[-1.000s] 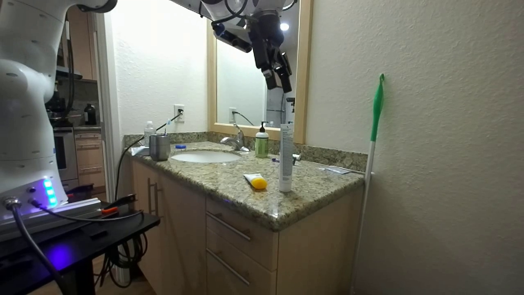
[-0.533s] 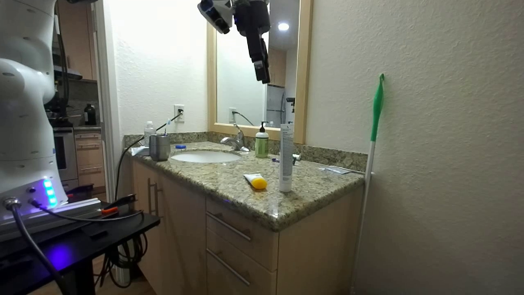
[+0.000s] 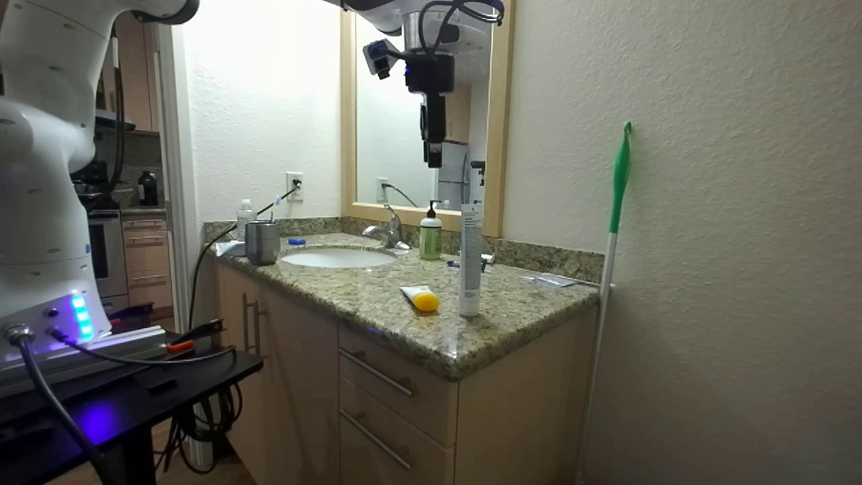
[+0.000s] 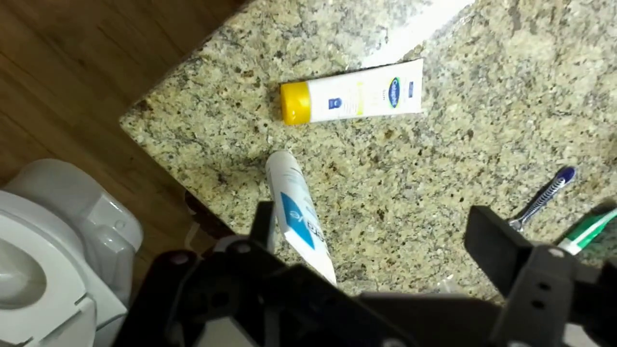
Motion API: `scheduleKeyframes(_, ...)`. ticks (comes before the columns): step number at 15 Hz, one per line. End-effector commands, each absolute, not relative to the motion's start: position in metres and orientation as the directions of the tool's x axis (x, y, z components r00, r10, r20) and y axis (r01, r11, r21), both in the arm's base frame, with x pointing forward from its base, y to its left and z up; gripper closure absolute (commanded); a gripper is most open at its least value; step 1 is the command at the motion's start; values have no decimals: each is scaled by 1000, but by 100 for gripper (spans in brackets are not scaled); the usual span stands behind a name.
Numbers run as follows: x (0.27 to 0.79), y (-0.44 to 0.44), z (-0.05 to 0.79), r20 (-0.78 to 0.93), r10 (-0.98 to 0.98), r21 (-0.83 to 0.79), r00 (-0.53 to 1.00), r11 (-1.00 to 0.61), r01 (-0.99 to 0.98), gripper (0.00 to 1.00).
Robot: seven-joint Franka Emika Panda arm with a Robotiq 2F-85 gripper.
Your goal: Move the white and blue tube to the left side of the counter
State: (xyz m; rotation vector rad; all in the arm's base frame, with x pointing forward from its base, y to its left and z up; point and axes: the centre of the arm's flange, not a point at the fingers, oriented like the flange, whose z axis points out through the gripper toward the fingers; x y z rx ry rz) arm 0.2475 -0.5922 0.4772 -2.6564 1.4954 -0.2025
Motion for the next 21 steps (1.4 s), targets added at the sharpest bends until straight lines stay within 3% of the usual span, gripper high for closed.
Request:
scheduleKeyframes(1, 259, -601, 465, 23, -782, -22, 623, -624, -781, 0)
scheduleKeyframes(4, 274, -620, 444, -35, -718, 97, 695, -695, -713, 0)
scheduleKeyframes(8, 295, -631, 416, 13, -698, 205, 716, -699, -685, 0)
scheduleKeyframes(10, 307, -646, 409, 134, -755, 163, 641, -622, -766, 0)
scheduleKeyframes(11, 300, -626, 414, 66, -730, 177, 680, -662, -728, 0)
scheduleKeyframes(14, 304, -636, 407, 108, -751, 169, 652, -632, -756, 0)
scheduleKeyframes(17, 308, -642, 396, 48, -760, 192, 648, -629, -753, 0)
scheduleKeyframes(19, 308, -647, 389, 20, -763, 197, 646, -630, -751, 26)
scheduleKeyframes(21, 306, -650, 386, -3, -761, 189, 649, -638, -747, 40)
